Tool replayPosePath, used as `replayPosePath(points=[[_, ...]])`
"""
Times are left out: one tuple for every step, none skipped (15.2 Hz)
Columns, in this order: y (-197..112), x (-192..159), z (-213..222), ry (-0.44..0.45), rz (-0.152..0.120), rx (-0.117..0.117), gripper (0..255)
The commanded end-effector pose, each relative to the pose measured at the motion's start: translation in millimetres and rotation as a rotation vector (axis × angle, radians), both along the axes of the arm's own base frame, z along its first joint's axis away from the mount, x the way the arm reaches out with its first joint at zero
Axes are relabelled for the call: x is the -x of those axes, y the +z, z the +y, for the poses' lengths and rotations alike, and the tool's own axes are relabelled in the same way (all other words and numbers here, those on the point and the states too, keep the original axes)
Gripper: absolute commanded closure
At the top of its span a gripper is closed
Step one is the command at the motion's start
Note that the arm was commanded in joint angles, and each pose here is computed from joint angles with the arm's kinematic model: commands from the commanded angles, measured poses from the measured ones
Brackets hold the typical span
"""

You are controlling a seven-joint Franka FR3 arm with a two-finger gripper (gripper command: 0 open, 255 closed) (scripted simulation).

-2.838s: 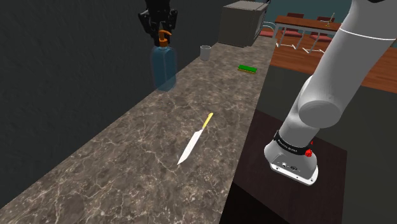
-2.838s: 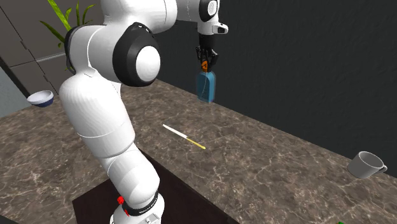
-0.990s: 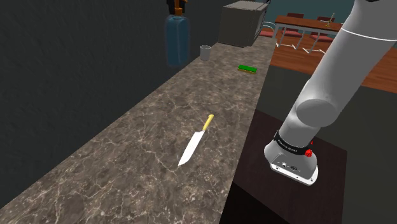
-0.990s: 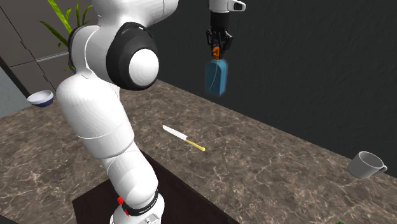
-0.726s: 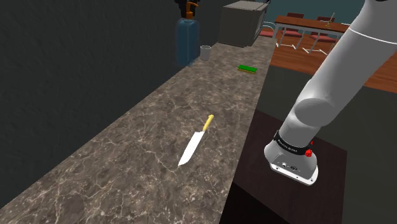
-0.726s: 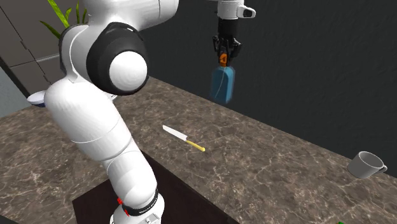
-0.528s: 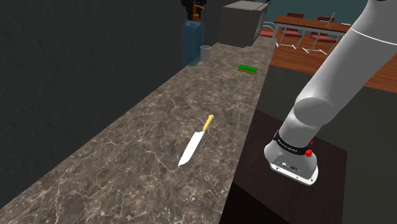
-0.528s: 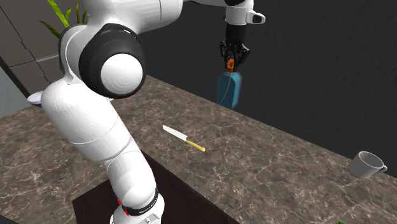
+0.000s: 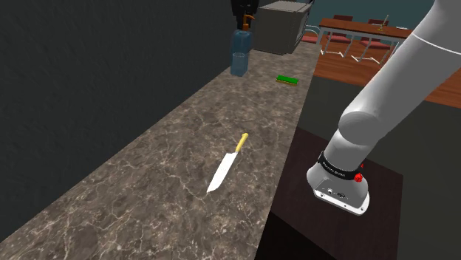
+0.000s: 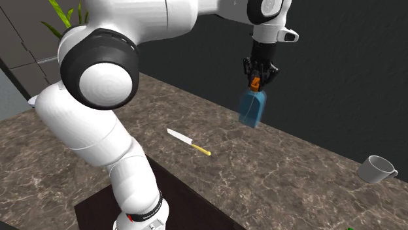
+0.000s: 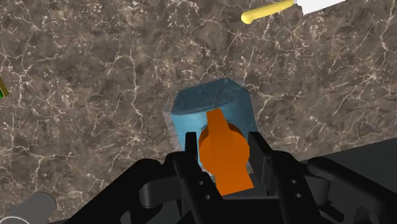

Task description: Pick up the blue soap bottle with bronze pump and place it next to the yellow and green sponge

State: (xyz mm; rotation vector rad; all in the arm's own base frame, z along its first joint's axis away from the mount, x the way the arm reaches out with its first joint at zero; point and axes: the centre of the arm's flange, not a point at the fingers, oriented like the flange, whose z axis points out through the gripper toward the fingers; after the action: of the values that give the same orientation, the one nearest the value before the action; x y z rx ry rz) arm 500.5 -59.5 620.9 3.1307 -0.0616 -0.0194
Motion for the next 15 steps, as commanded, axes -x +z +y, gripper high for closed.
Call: replayPosePath(points=[[-8, 1, -26, 0.001, -0.001, 0.0, 255], [-12, 2, -39, 0.001, -0.001, 0.0, 255], [-16, 3, -52, 0.001, -0.001, 0.0, 255], [-20, 4, -64, 0.001, -0.001, 0.0, 255], [-24, 4, -77, 0.001, -0.001, 0.0, 255], [-28, 5, -89, 0.001, -0.001, 0.0, 255], [-32, 6, -102, 0.001, -0.001, 0.0, 255], [-36, 7, -114, 0.001, -0.001, 0.0, 255], [-40, 8, -127, 0.001, -0.001, 0.0, 255], [-44, 8, -140, 0.001, -0.001, 0.0, 255], [-48, 9, -152, 0.001, -0.001, 0.0, 255], [-52, 10, -165, 0.001, -0.001, 0.0, 255], [-56, 11, -177, 0.001, -0.001, 0.0, 255], [-59, 11, -190, 0.001, -0.001, 0.0, 255], [-63, 12, -202, 0.001, -0.001, 0.0, 255]])
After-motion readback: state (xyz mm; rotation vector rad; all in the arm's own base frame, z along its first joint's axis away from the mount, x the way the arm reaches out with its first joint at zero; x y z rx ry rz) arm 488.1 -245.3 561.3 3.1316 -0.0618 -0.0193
